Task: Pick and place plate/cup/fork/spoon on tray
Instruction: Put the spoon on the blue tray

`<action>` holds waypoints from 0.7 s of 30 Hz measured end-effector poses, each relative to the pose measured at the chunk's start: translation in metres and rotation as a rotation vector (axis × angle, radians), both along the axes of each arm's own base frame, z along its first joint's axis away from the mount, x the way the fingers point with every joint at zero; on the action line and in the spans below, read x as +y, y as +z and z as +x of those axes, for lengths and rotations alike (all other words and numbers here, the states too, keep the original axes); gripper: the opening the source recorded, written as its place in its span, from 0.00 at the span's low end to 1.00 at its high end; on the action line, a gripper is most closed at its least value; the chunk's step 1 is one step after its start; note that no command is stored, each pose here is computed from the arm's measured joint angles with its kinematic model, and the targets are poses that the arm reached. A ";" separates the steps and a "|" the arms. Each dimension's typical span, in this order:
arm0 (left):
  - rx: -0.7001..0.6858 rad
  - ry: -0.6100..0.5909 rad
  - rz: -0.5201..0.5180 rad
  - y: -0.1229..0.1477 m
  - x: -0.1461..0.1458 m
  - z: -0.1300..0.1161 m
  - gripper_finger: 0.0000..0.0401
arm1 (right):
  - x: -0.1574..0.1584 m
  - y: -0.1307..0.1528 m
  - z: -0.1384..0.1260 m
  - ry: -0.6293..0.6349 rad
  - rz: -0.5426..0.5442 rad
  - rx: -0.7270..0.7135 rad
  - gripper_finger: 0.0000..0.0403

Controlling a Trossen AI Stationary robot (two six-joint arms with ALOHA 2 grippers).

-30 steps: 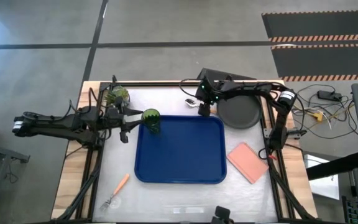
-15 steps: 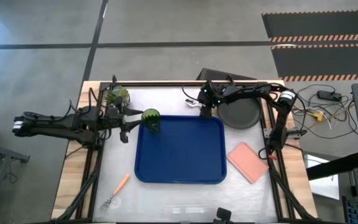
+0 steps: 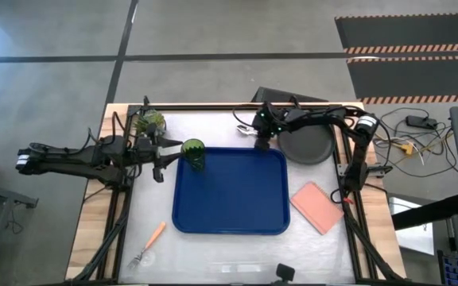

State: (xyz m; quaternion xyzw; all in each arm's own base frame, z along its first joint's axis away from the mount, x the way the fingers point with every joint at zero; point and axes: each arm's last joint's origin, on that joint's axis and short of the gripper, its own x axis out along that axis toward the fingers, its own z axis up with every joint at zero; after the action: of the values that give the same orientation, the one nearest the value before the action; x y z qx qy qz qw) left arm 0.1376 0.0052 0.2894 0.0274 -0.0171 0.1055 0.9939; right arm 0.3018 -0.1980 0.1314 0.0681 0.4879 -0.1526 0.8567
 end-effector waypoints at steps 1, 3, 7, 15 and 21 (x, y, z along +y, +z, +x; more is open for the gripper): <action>0.000 0.000 0.000 0.000 0.000 0.000 0.36 | 0.000 0.002 0.001 0.001 -0.002 -0.006 0.08; 0.000 0.000 0.000 0.000 0.000 0.000 0.36 | -0.002 0.010 0.004 -0.002 -0.011 -0.027 0.08; 0.000 0.000 0.000 0.000 0.000 0.000 0.36 | -0.005 0.035 0.009 -0.027 -0.042 -0.101 0.08; 0.002 0.000 0.000 0.000 0.000 0.000 0.36 | -0.003 0.104 0.010 -0.183 -0.048 -0.217 0.08; 0.002 0.000 0.000 0.000 0.000 0.000 0.36 | 0.021 0.147 0.008 -0.392 0.141 -0.302 0.08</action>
State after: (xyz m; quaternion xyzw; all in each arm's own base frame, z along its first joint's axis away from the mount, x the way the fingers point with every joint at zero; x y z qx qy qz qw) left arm 0.1380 0.0052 0.2891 0.0277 -0.0159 0.1055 0.9939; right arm 0.3099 -0.1768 0.2788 0.2431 0.3415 -0.2694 0.8670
